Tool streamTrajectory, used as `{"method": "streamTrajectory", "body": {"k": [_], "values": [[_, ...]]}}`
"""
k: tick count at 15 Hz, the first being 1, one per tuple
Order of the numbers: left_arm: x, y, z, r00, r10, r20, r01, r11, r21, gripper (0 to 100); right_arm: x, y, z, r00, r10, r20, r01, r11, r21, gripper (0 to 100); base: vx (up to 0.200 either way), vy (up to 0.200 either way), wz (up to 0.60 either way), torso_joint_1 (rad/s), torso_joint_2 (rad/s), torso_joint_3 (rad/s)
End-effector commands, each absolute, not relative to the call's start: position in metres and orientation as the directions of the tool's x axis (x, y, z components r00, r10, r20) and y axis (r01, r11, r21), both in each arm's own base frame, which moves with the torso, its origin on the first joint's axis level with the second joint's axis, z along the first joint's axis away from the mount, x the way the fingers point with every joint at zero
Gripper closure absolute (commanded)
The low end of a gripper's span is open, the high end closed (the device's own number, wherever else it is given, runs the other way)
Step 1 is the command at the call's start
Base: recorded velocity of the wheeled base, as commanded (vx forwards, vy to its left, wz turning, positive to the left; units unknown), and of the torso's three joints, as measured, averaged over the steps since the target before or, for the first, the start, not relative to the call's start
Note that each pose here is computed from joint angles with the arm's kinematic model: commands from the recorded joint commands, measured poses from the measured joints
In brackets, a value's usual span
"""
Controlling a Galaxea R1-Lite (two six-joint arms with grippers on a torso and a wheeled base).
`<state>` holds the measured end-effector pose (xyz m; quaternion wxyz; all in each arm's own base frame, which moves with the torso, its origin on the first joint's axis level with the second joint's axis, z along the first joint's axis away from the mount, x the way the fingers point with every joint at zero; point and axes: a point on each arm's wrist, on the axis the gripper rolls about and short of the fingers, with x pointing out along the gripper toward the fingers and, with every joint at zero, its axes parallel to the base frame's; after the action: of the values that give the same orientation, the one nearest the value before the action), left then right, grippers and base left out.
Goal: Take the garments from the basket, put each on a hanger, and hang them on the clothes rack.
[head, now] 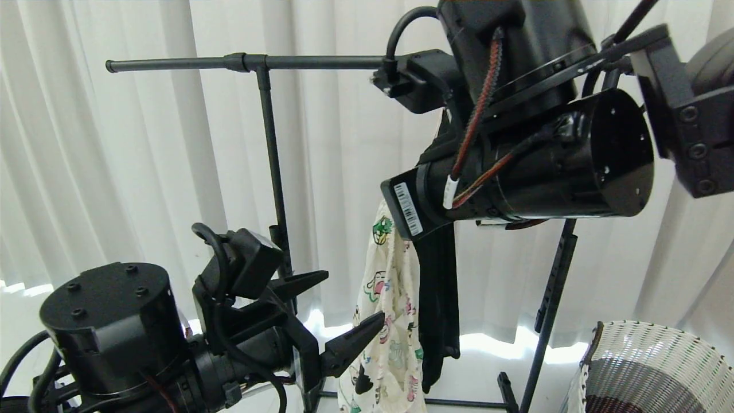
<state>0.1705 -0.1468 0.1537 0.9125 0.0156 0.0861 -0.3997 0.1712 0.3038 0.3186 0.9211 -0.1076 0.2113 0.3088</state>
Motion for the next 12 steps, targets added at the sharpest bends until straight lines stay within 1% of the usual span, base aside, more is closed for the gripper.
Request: {"method": "streamTrajectory", "body": {"k": [1,4,6,7,9,10,12], "values": [[0.173,-0.15,0.146,0.66,-0.723,-0.204,0.732,0.68,-0.044,0,0.171,0.32,0.31,0.706,0.531,-0.468,-0.63,0.773,-0.075,100,0.0,0.0,0.0,0.0,0.0,0.0],[0.178,-0.15,0.135,0.666,-0.703,-0.25,0.716,0.696,-0.049,0,0.171,0.322,0.308,0.703,0.532,-0.472,-0.634,0.77,-0.076,100,0.0,0.0,0.0,0.0,0.0,0.0],[0.178,-0.14,0.119,0.676,-0.666,-0.317,0.689,0.723,-0.05,0,0.171,0.321,0.31,0.705,0.533,-0.468,-0.632,0.771,-0.075,100,0.0,0.0,0.0,0.0,0.0,0.0],[0.17,-0.132,0.106,0.671,-0.641,-0.374,0.676,0.735,-0.049,0,0.171,0.319,0.311,0.707,0.534,-0.465,-0.631,0.772,-0.073,100,0.0,0.0,0.0,0.0,0.0,0.0],[0.154,-0.119,0.09,0.674,-0.586,-0.449,0.642,0.766,-0.036,0,0.17,0.314,0.317,0.713,0.535,-0.454,-0.626,0.777,-0.067,100,0.0,0.0,0.0,0.0,0.0,0.0],[0.149,-0.114,0.086,0.684,-0.559,-0.468,0.622,0.782,-0.025,0,0.17,0.312,0.319,0.715,0.536,-0.449,-0.625,0.778,-0.065,100,0.0,0.0,0.0,0.0,0.0,0.0],[0.141,-0.108,0.081,0.681,-0.543,-0.491,0.614,0.789,-0.02,0,0.169,0.308,0.323,0.718,0.539,-0.441,-0.623,0.78,-0.061,100,0.0,0.0,0.0,0.0,0.0,0.0]]}}
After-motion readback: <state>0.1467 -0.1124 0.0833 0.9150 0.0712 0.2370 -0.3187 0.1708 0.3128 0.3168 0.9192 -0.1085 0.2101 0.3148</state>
